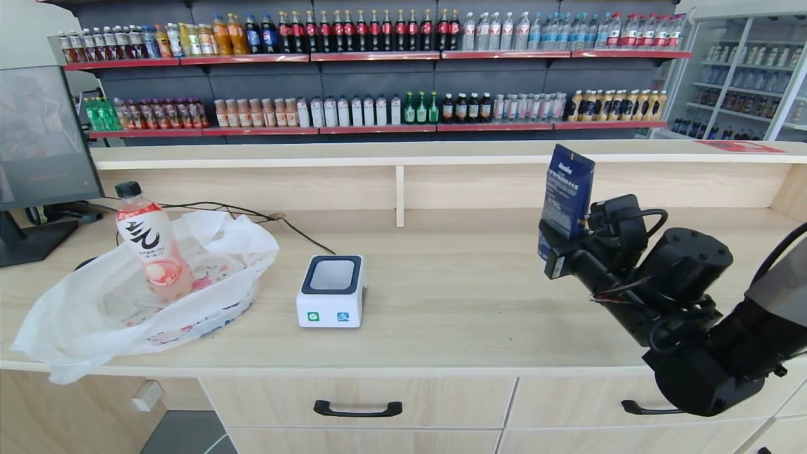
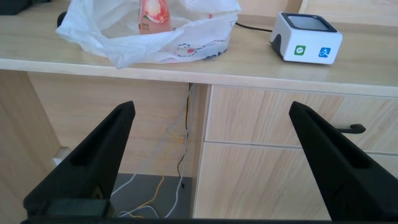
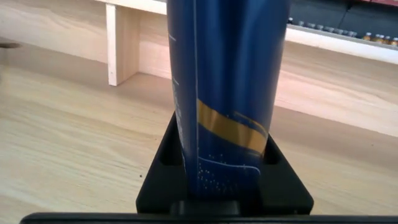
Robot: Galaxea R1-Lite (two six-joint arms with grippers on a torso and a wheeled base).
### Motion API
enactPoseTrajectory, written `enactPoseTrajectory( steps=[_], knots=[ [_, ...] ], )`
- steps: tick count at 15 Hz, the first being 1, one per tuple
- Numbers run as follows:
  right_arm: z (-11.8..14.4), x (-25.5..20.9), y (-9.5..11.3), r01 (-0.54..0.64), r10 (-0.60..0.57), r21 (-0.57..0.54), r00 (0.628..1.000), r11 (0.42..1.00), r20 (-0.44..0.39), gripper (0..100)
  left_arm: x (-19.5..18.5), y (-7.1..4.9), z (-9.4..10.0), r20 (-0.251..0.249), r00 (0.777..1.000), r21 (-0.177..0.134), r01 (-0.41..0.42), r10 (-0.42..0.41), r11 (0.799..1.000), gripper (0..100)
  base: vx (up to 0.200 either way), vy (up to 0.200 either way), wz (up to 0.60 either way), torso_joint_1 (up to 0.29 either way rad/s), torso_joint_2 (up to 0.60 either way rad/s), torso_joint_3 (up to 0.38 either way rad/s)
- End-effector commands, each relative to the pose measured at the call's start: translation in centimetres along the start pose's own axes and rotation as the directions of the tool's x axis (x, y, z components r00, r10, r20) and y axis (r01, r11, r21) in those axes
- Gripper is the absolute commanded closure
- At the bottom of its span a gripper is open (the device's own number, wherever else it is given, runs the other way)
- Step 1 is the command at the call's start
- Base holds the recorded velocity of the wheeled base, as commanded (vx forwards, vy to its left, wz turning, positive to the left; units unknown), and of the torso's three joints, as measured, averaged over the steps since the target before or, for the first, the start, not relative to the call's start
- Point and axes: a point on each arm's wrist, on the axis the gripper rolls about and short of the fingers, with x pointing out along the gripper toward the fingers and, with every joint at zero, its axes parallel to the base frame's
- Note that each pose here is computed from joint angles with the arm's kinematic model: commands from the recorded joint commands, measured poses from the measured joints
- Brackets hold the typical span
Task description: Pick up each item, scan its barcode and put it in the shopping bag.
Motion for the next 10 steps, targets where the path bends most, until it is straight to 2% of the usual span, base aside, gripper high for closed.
enactPoseTrajectory(
  steps=[1,10],
  knots=[
    [-1.3,0.3,-0.5,0.015,-0.015,-0.003,0.999,1.000,-0.034,100,0.0,0.0,0.0,0.000,1.000,0.000,0.000,0.000,1.000,0,0.000,0.000,0.00,0.000,0.00,0.000],
    [-3.8,1.2,-1.1,0.038,-0.037,0.007,0.996,0.999,-0.086,100,0.0,0.0,0.0,0.000,1.000,0.000,0.000,0.000,1.000,0,0.000,0.000,0.00,0.000,0.00,0.000]
  ],
)
